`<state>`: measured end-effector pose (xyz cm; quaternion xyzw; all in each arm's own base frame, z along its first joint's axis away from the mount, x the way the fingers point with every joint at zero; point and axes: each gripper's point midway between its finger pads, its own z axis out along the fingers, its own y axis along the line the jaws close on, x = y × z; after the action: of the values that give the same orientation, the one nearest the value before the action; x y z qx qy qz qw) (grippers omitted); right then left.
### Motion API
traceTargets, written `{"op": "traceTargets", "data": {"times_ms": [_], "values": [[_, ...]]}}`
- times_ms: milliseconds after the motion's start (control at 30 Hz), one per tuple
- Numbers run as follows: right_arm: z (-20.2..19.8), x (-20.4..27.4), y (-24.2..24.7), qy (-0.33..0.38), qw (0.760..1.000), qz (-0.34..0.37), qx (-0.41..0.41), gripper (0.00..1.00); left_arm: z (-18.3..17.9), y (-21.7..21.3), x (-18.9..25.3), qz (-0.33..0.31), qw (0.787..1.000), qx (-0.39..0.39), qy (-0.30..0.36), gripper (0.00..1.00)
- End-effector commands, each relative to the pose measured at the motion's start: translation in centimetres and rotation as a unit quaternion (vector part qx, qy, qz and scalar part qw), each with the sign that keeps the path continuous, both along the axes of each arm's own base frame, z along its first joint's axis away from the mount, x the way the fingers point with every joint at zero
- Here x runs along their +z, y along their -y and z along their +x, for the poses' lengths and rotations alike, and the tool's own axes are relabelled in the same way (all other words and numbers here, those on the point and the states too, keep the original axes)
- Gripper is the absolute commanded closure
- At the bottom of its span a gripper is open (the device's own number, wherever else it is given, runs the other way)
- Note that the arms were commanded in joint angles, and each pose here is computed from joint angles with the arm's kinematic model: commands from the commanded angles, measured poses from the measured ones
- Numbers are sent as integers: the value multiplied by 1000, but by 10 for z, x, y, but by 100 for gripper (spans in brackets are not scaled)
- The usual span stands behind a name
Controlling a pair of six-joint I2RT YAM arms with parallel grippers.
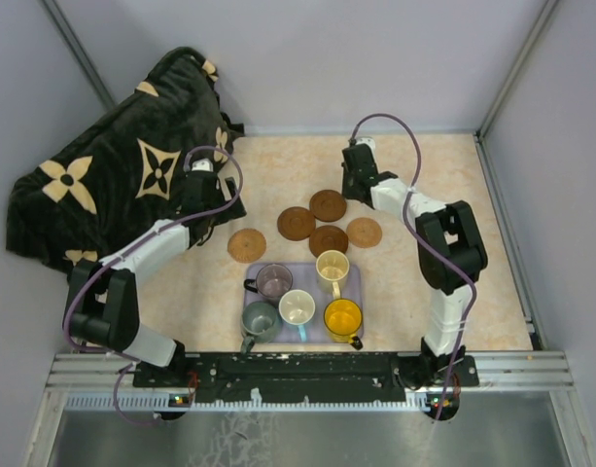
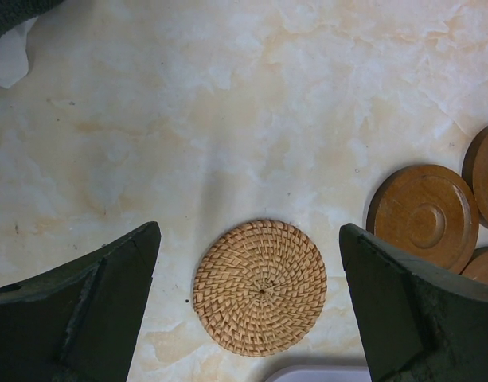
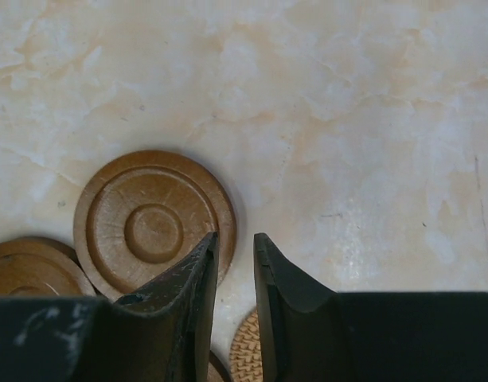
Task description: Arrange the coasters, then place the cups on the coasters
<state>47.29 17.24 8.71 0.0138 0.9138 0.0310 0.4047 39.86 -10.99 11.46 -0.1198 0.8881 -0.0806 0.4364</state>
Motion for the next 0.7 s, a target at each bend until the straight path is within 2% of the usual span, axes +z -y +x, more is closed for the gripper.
{"op": "traceTargets", "data": {"times_ms": [0, 300, 667], "values": [[19, 17, -31, 26, 998, 36, 41, 75, 7, -7, 13, 0, 1000, 20, 23, 1], [11, -4, -69, 0, 996, 29, 87, 75, 1, -14, 12, 6, 999, 28, 24, 1], [0, -40, -75, -48, 995, 19, 87, 74, -1, -17, 5, 4, 999, 33, 16, 1]]}}
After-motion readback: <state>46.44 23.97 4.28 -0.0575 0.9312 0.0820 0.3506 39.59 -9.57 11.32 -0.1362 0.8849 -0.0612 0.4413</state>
